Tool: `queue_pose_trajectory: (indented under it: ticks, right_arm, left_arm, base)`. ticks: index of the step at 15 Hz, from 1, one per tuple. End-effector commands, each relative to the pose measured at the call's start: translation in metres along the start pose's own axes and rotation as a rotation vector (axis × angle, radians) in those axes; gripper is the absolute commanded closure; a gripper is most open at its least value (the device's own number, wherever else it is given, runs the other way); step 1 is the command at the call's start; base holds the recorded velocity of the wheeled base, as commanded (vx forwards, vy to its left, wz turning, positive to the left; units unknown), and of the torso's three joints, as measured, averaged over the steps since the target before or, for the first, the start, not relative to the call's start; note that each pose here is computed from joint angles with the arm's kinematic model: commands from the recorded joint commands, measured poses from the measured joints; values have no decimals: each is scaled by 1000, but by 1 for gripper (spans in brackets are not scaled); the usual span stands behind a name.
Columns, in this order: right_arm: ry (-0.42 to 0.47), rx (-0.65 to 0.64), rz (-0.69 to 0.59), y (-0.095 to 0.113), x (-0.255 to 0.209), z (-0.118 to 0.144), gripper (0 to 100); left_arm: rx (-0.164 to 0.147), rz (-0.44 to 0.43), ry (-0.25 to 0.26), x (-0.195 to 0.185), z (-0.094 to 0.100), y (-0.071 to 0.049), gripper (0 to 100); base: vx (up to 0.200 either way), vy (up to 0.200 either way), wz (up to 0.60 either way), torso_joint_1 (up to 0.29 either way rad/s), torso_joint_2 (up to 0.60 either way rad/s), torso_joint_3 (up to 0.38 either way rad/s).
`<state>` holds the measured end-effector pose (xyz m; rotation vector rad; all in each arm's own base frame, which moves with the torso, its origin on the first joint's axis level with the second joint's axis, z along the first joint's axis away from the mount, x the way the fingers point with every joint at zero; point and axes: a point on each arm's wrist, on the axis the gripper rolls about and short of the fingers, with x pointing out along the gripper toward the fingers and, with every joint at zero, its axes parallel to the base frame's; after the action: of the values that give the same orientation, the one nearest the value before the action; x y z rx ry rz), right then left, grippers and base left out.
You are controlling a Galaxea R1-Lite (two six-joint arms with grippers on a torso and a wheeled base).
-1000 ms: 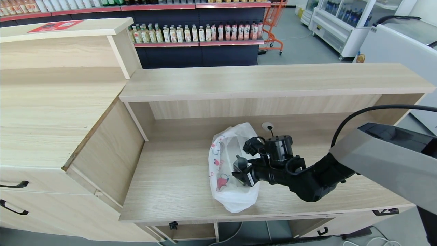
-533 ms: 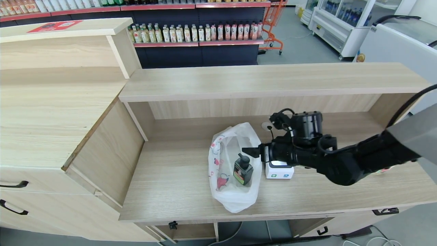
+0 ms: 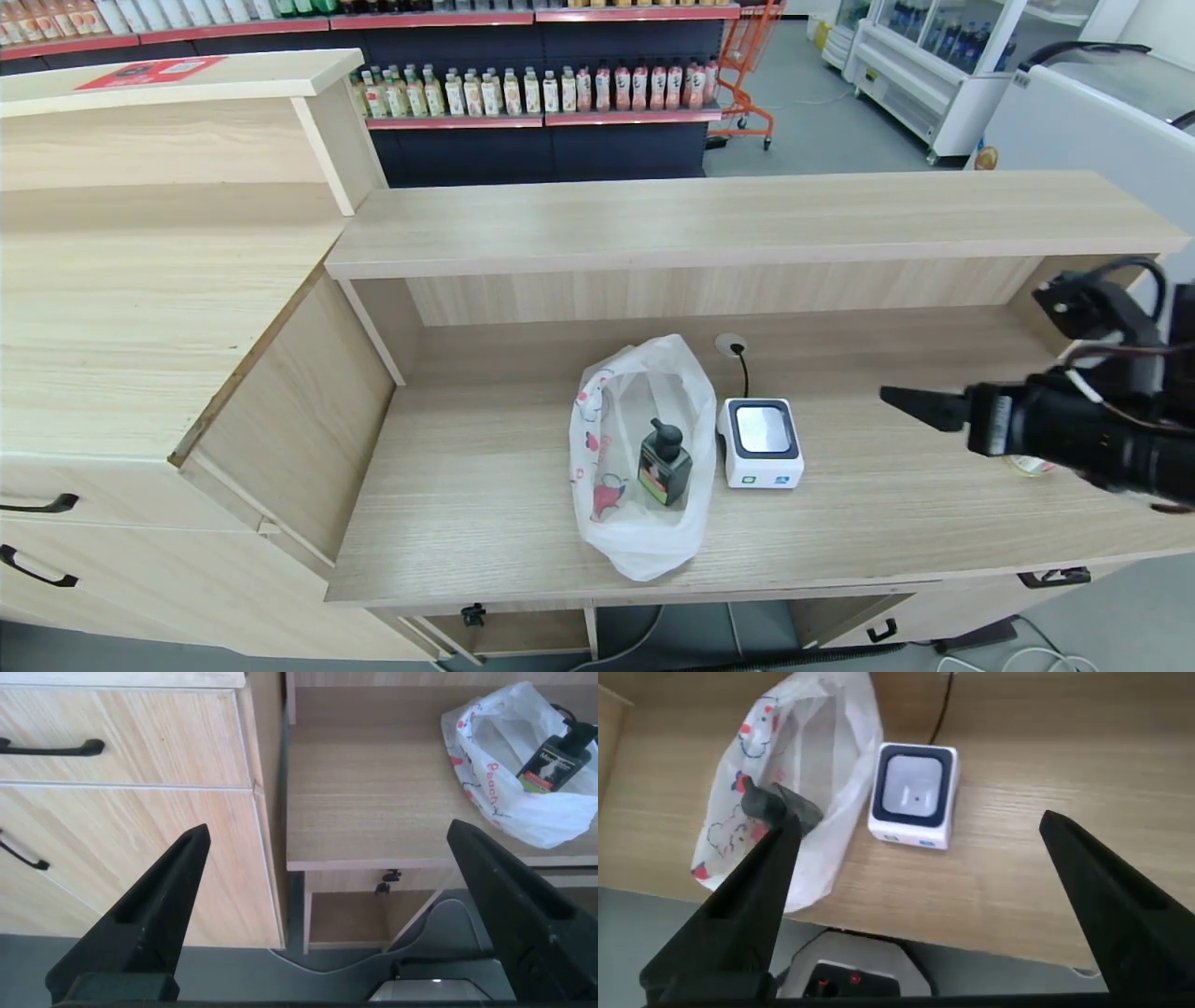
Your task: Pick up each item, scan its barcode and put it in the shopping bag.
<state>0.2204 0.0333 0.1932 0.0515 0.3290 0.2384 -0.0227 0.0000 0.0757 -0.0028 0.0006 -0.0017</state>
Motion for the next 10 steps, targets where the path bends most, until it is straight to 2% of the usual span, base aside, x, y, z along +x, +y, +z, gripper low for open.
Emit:
queue_pose_trajectory:
  ticks: [1, 3, 6, 10]
  right_arm:
    - [-93, -3, -94, -2, -93, -48, 0]
    - [-79, 2, -117, 2, -119, -63, 0]
    - [-63, 46, -117, 5, -136, -65, 0]
    - [-130, 49, -120, 9, -167, -113, 0]
  left_arm:
    - [0, 0, 1, 0, 0, 0, 0]
    - [0, 0, 1, 0, 0, 0, 0]
    - [-6, 0, 1, 0, 0, 0, 0]
    - [9, 0, -1, 0, 0, 0, 0]
  base:
    - [0, 0, 0, 0, 0, 0]
    - [0, 0, 0, 0, 0, 0]
    - [0, 0, 0, 0, 0, 0]
    - [0, -200, 0, -2, 1, 5]
